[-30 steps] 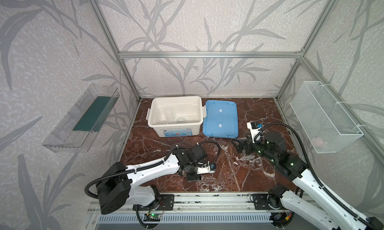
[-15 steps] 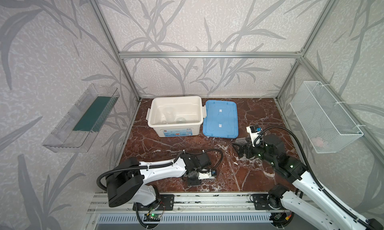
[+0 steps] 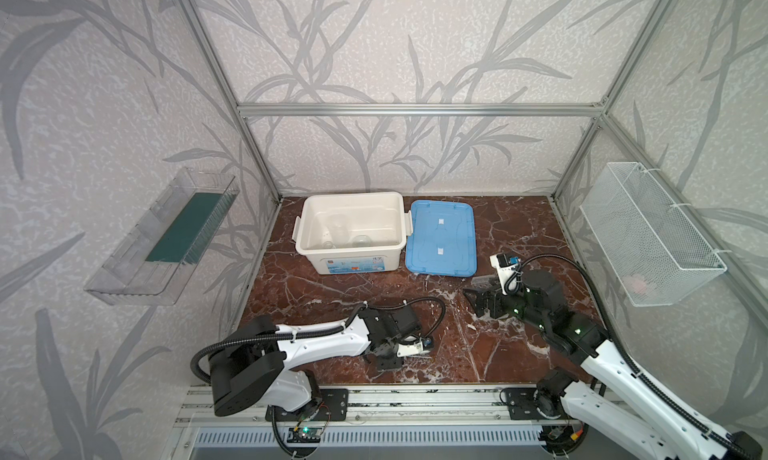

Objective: Organize the chemistry lab equipment
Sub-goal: 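Lower the left gripper onto the thin gold-tipped rod and close on it, then lift the rod and carry it over the white bin with the left gripper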

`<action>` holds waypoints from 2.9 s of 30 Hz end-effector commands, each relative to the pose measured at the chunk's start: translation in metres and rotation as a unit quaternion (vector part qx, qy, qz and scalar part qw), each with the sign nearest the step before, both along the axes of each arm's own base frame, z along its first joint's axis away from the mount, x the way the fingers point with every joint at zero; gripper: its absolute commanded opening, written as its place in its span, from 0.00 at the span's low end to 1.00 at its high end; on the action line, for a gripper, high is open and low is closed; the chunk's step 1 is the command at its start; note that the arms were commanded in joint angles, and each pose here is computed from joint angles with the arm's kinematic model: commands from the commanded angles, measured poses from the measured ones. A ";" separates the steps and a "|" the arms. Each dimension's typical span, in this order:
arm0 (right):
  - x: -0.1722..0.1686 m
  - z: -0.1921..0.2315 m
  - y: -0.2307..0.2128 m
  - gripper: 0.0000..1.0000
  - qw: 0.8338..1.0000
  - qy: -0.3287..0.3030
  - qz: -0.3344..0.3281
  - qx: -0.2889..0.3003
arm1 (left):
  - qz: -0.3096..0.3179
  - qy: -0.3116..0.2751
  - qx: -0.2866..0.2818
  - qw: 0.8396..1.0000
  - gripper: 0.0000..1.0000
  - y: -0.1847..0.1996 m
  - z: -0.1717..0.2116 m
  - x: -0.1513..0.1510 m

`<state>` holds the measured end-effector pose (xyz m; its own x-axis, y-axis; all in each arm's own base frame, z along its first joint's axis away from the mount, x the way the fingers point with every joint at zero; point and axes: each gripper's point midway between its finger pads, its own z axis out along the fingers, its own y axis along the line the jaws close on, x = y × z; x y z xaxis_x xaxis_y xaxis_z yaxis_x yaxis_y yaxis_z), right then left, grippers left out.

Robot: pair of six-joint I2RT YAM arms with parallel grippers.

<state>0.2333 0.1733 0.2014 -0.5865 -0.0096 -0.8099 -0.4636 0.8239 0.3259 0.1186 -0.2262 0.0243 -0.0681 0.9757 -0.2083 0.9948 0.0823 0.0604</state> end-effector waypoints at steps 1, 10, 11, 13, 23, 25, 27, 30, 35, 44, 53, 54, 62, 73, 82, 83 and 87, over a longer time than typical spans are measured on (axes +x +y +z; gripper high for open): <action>0.002 0.001 -0.001 0.99 1.000 -0.005 -0.003 0.006 | -0.002 0.003 0.013 1.000 0.37 0.003 -0.006 0.000; 0.001 -0.001 -0.001 0.99 1.000 -0.004 -0.006 0.007 | -0.003 0.014 0.026 1.000 0.26 0.002 -0.014 -0.002; 0.001 -0.001 -0.001 0.99 1.000 -0.005 -0.006 0.007 | -0.003 0.016 0.026 1.000 0.24 0.002 -0.015 -0.002; 0.001 -0.002 -0.001 0.99 1.000 -0.004 -0.006 0.007 | -0.003 0.015 0.030 0.999 0.23 0.004 -0.016 -0.002; 0.002 -0.008 -0.002 0.99 1.000 0.001 -0.009 0.005 | -0.005 -0.003 0.009 1.000 0.18 0.001 -0.008 0.002; 0.002 -0.011 -0.002 0.99 1.000 0.002 -0.010 0.003 | 0.001 -0.012 0.004 1.000 0.16 0.002 -0.006 0.004; 0.002 -0.012 -0.002 0.99 1.000 0.003 -0.009 0.002 | 0.000 -0.012 0.009 1.000 0.14 0.004 -0.008 0.004; 0.002 -0.012 -0.002 0.99 1.000 0.003 -0.010 0.001 | 0.002 -0.005 0.023 1.000 0.15 0.006 -0.013 0.003; 0.001 -0.012 -0.004 0.99 1.000 0.001 -0.012 0.001 | 0.002 -0.005 0.030 1.000 0.16 0.006 -0.016 0.004; 0.001 -0.013 -0.005 0.99 1.000 0.001 -0.014 -0.001 | 0.002 0.001 0.028 1.000 0.00 0.006 -0.015 0.002; 0.003 -0.014 -0.004 0.99 1.000 0.002 -0.013 -0.002 | 0.012 -0.060 -0.023 0.998 0.00 0.002 0.018 0.023; 0.003 -0.014 -0.003 0.99 1.000 0.002 -0.013 -0.002 | 0.015 -0.066 -0.032 0.997 0.00 0.002 0.023 0.025; 0.008 0.005 0.001 0.99 1.000 -0.017 -0.009 0.009 | 0.014 -0.117 -0.079 0.990 0.00 0.012 0.083 0.045; 0.031 0.061 0.035 0.99 0.996 -0.062 0.042 0.042 | 0.023 -0.233 -0.095 0.968 0.00 0.029 0.208 0.145; 0.049 0.100 0.060 0.99 0.991 -0.076 0.065 0.094 | 0.011 -0.263 -0.059 0.963 0.00 0.054 0.235 0.228; 0.051 0.101 0.061 0.99 0.990 -0.076 0.064 0.095 | 0.010 -0.269 -0.052 0.962 0.00 0.057 0.237 0.237; 0.054 0.097 0.065 0.99 0.990 -0.066 0.064 0.103 | 0.009 -0.260 -0.050 0.964 0.00 0.068 0.241 0.264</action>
<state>0.2846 0.2334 0.2818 -0.4982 0.0596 -0.8650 -0.5922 0.7054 0.3896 0.3769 -0.1671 0.2599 -0.0169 0.9345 -0.3555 0.8153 0.2187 0.5361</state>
